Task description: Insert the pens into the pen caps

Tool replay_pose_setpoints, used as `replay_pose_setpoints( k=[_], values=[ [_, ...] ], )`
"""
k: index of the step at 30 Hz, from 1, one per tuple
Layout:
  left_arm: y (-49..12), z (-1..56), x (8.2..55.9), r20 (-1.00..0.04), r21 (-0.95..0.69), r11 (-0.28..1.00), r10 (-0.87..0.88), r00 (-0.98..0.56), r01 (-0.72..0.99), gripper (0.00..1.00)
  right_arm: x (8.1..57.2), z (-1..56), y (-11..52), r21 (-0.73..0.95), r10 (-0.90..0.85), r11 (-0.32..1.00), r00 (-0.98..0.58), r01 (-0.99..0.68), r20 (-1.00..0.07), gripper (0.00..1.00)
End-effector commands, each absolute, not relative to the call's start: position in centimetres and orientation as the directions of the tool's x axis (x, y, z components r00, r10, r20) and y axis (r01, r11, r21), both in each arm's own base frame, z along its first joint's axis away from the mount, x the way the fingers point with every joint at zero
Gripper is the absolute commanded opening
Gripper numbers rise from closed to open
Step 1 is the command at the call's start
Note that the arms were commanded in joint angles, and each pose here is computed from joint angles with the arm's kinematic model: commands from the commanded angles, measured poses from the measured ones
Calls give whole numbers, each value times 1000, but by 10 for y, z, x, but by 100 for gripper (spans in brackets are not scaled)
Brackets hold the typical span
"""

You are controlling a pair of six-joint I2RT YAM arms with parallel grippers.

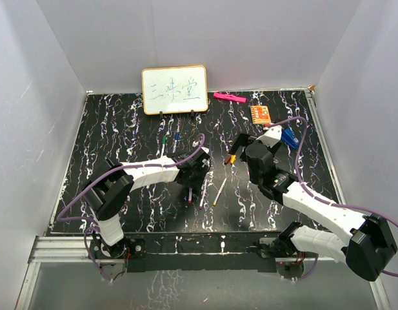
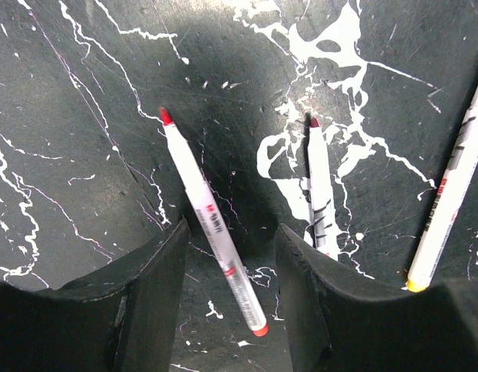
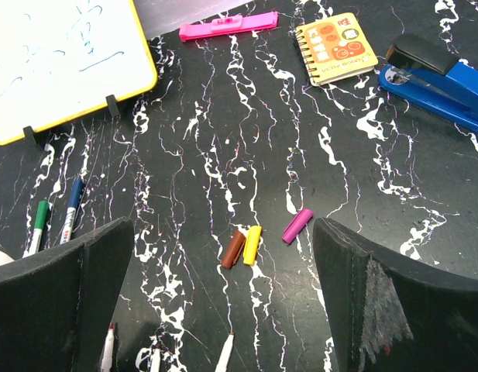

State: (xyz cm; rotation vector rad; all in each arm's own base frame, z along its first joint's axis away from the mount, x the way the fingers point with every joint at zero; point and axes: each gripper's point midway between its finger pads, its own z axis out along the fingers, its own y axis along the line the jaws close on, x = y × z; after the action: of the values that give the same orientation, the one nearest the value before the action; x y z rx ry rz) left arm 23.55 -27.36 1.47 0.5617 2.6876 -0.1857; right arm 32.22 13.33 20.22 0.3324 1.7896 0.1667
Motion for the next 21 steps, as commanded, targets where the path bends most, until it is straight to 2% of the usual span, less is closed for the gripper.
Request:
replay_pose_setpoints(
  k=[1, 7, 12, 21],
  values=[
    [-237, -4, 195, -212, 10, 900, 427, -879, 435, 46, 326, 214, 133, 334, 355, 932, -171, 137, -919, 98],
    [-223, -8, 182, -141, 42, 900, 434, -890, 433, 45, 331, 218, 133, 337, 358, 931, -168, 144, -918, 93],
    [-211, -11, 175, -101, 76, 904, 426, -899, 420, 42, 334, 219, 132, 345, 367, 927, -172, 145, -914, 98],
    [-210, -26, 173, -66, 78, 906, 422, -904, 417, 33, 338, 215, 125, 340, 368, 925, -173, 171, -914, 98]
  ],
)
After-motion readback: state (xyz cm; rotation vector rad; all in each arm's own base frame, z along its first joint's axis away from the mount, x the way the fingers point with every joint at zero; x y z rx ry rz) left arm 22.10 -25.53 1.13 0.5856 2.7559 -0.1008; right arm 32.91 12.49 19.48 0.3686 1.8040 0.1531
